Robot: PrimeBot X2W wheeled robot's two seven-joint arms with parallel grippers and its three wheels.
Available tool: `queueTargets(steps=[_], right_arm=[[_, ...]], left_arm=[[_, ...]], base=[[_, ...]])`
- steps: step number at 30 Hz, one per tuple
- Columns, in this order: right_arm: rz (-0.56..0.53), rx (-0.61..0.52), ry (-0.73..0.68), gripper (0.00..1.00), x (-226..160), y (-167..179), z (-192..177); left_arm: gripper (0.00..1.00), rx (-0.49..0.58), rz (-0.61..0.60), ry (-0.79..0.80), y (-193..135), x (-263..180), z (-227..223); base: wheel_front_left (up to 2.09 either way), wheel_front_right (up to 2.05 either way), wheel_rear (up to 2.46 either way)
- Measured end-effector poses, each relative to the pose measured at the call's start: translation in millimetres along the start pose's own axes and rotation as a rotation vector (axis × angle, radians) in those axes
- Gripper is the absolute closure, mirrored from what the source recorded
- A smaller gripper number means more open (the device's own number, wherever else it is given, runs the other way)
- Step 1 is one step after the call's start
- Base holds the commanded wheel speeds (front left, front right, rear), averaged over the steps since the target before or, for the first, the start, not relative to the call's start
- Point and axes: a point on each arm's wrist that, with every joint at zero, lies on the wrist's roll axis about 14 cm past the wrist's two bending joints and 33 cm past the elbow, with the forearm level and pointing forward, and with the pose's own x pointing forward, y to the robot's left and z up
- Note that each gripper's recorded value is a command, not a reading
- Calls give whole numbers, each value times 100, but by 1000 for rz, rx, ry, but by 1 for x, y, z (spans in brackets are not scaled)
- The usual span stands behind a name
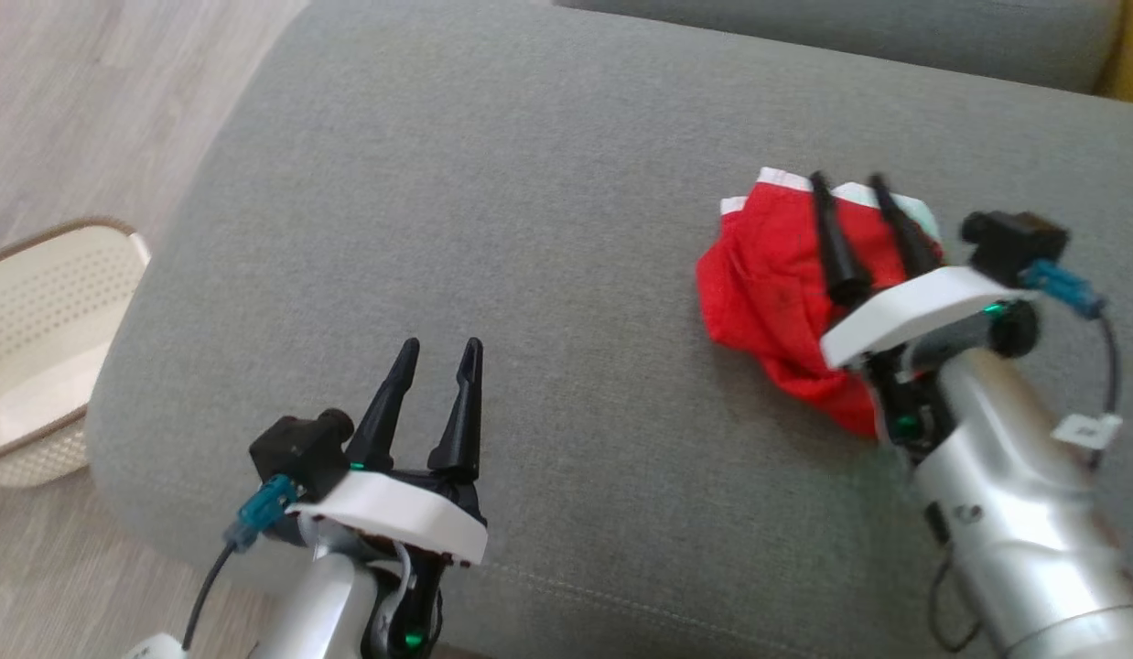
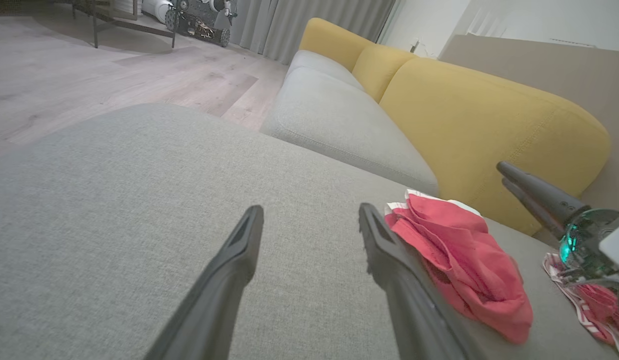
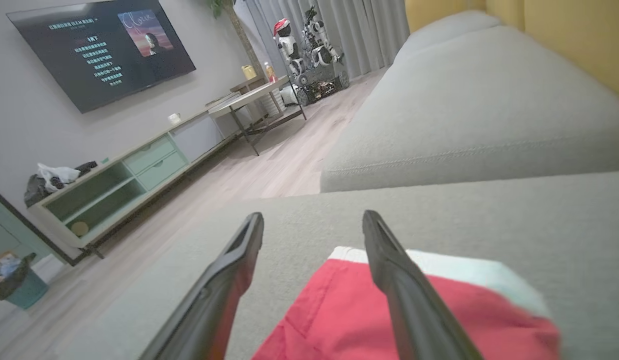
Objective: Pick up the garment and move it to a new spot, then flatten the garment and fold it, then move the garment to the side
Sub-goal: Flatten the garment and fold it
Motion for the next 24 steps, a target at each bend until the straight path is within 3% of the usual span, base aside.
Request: queueTargets(steps=[6,9,18,24], right_arm=[[-102,-180,-95,0,-24,-49,43],[-159,-245,-104,0,-45,-69,48],[-368,-313,-190,0,-122,-123,66],[-453,-363,-195,0,-164,-136,59]], left_arm=[[0,2,-31,-11,-8,6,3],[0,0,-63,-18,-17,9,5],[0,-12,-130,-52,-38,22,15],[0,-12,-152,-45,-46,25,11]], base=[[0,0,0],[0,0,0],[0,0,0],[0,0,0]])
